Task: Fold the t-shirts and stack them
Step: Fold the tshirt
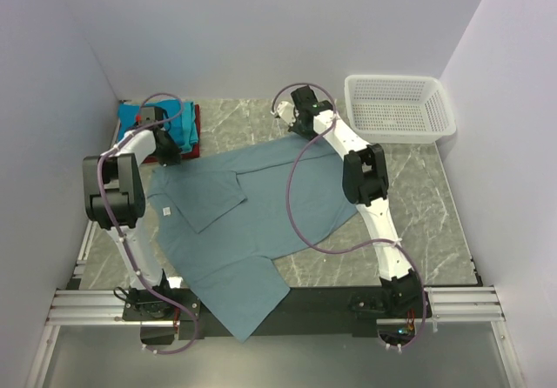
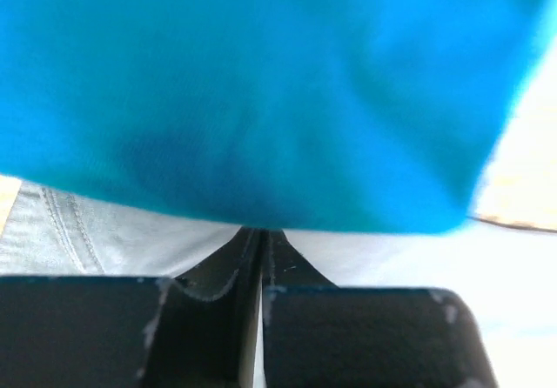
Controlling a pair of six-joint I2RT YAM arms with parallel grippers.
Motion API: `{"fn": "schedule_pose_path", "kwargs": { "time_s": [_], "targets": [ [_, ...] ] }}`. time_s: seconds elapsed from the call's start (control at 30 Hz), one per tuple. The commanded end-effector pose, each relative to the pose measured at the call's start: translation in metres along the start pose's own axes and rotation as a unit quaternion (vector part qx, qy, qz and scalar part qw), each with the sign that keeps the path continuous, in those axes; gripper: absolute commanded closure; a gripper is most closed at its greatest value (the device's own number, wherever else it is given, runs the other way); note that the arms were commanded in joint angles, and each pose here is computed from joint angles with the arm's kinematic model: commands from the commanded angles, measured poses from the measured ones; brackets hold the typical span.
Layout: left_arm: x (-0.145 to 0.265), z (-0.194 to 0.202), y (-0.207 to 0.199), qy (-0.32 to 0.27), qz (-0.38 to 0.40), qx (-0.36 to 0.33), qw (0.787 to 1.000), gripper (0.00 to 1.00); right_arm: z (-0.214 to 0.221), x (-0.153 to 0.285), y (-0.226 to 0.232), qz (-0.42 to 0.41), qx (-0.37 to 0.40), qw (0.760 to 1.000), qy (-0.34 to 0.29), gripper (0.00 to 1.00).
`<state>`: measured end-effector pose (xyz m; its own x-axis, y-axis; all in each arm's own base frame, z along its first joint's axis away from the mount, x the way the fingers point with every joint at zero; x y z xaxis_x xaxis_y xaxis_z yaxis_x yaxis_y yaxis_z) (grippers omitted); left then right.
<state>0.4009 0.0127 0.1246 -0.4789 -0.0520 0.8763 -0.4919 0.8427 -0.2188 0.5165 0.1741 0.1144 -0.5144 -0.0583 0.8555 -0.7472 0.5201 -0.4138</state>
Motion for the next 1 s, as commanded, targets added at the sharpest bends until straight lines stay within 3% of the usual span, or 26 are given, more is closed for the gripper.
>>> {"fn": "schedule_pose_path", "kwargs": {
  "time_s": [0.0,0.1,0.17,0.2,0.23,0.27,0.33,0.37,0.4,0.43,0.47,0.53,0.57,0.63,0.8,0.87,0.93,0.97],
  "targets": [
    [0.049,-0.031,-0.017,-0.061,0.061,-0.016,0.996,0.91,-0.019,0.037,-0.035,0.061,-0.032,0.995,-0.065,1.0],
    [0.093,-0.039,-0.024,-0.102,0.111,-0.041,0.988,0.84,-0.029,0.077,-0.048,0.074,-0.043,0.99,-0.108,1.0],
    [0.118,-0.04,-0.028,-0.125,0.154,-0.062,0.978,0.65,-0.031,0.096,-0.047,0.054,-0.051,0.989,-0.13,1.0],
    [0.14,-0.038,-0.028,-0.148,0.175,-0.074,0.971,0.57,-0.034,0.125,-0.052,0.057,-0.055,0.985,-0.155,1.0],
    [0.153,-0.034,-0.029,-0.153,0.209,-0.097,0.961,0.42,-0.03,0.13,-0.044,0.031,-0.053,0.985,-0.159,0.99],
    [0.158,-0.027,-0.028,-0.158,0.231,-0.114,0.953,0.34,-0.032,0.165,-0.043,0.017,-0.06,0.978,-0.201,0.96],
    [0.185,-0.017,-0.029,-0.179,0.28,-0.141,0.933,0.18,-0.019,0.175,-0.023,-0.041,-0.058,0.974,-0.213,0.85],
    [0.193,-0.005,-0.029,-0.167,0.322,-0.153,0.919,0.17,-0.018,0.211,-0.021,-0.043,-0.06,0.965,-0.252,0.75],
    [0.197,0.003,-0.032,-0.151,0.355,-0.16,0.909,0.14,-0.016,0.222,-0.009,-0.088,-0.053,0.953,-0.284,0.7],
    [0.2,0.011,-0.034,-0.137,0.381,-0.168,0.899,0.07,-0.002,0.219,0.008,-0.127,-0.052,0.951,-0.278,0.65],
    [0.208,0.028,-0.04,-0.116,0.414,-0.187,0.884,0.07,0.004,0.247,0.014,-0.134,-0.045,0.941,-0.308,0.6],
    [0.215,0.051,-0.045,-0.093,0.42,-0.222,0.875,0.07,0.026,0.25,0.042,-0.196,-0.034,0.928,-0.314,0.52],
    [0.218,0.073,-0.054,-0.074,0.427,-0.252,0.865,0.07,0.036,0.272,0.047,-0.193,-0.027,0.922,-0.335,0.49],
    [0.232,0.099,-0.051,-0.062,0.43,-0.289,0.853,0.1,0.062,0.271,0.066,-0.229,-0.028,0.915,-0.331,0.48],
    [0.261,0.182,-0.044,0.018,0.488,-0.341,0.803,0.16,0.121,0.296,0.074,-0.222,-0.064,0.903,-0.363,0.45],
    [0.267,0.219,-0.038,0.073,0.507,-0.367,0.777,0.19,0.139,0.3,0.069,-0.205,-0.087,0.902,-0.369,0.45],
    [0.268,0.244,-0.032,0.118,0.486,-0.376,0.78,0.23,0.149,0.293,0.073,-0.205,-0.106,0.901,-0.367,0.45],
    [0.271,0.268,-0.027,0.153,0.482,-0.406,0.761,0.25,0.154,0.293,0.072,-0.204,-0.112,0.899,-0.371,0.45]
  ]
}}
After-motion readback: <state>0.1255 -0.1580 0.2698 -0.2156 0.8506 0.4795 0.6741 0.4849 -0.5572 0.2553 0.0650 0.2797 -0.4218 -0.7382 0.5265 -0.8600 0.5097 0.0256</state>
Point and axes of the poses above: each gripper's point midway between its finger pads, its own x axis back along the fingers, its own y axis along the line the jaws close on, z = x × y, the point moved 10 cm from there along x, back along the fingers, and after that the axes turned 4 degrees about -x, right-handed, at the moved point
